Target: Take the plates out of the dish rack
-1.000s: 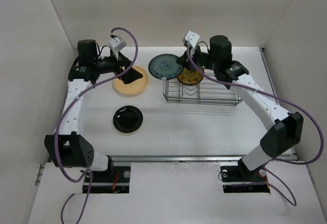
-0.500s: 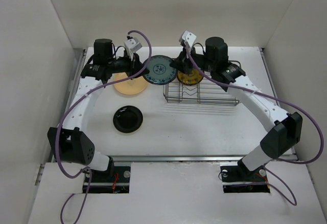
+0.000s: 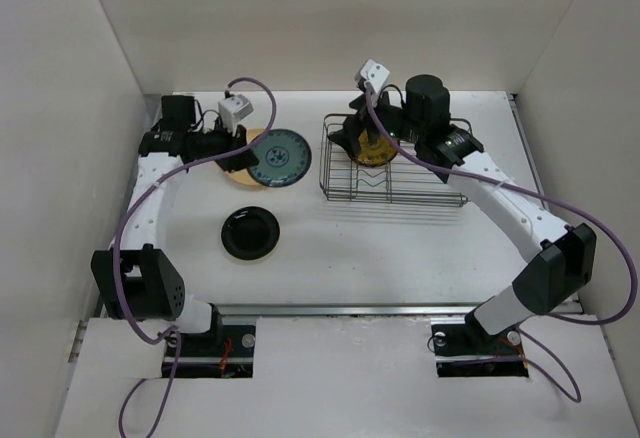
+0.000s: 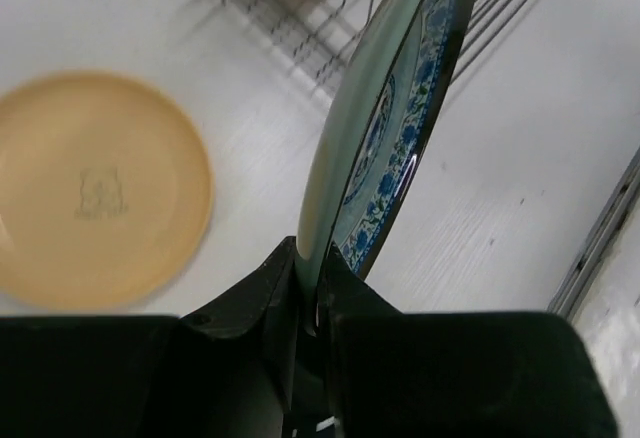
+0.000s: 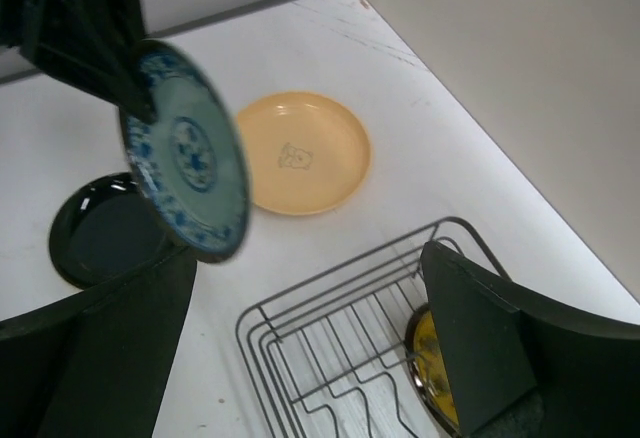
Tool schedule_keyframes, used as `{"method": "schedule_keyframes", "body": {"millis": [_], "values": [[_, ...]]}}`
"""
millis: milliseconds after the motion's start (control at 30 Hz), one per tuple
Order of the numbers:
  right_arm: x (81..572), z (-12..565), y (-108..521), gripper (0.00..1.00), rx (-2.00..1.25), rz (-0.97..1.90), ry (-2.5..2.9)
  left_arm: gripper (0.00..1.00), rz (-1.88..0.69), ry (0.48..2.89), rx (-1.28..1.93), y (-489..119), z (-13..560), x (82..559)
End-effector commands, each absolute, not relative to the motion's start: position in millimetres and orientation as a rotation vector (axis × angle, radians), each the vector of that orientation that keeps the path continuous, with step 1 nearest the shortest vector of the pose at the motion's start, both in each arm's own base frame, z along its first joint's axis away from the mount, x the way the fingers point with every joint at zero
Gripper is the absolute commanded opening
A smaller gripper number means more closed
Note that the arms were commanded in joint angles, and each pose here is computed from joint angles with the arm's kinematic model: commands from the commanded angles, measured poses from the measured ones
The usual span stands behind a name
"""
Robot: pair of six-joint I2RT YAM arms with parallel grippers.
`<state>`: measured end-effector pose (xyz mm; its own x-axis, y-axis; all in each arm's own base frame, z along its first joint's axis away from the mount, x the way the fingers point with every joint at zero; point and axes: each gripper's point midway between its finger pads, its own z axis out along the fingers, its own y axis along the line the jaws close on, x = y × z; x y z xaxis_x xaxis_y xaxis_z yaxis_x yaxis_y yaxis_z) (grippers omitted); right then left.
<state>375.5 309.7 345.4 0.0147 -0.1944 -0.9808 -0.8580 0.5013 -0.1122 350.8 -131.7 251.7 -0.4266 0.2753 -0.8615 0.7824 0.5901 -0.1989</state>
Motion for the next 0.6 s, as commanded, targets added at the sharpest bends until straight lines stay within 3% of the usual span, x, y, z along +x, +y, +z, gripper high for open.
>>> {"method": "schedule_keyframes", "body": {"millis": [0,200,567], "values": [[391.0,369.8,283.4,1.00,-0.878,0.536,1.438,0.00,-0.718,2.145,0.935,-90.0,202.5,314.9],[405.4,362.3,259.2,1.00,-0.853,0.467,1.463,0.00,-0.820,2.279,1.009,-39.3,151.3,268.7],[413.9,347.7,245.4,1.00,-0.852,0.420,1.492,0.00,-0.955,2.414,1.079,-30.0,88.0,245.0]]}}
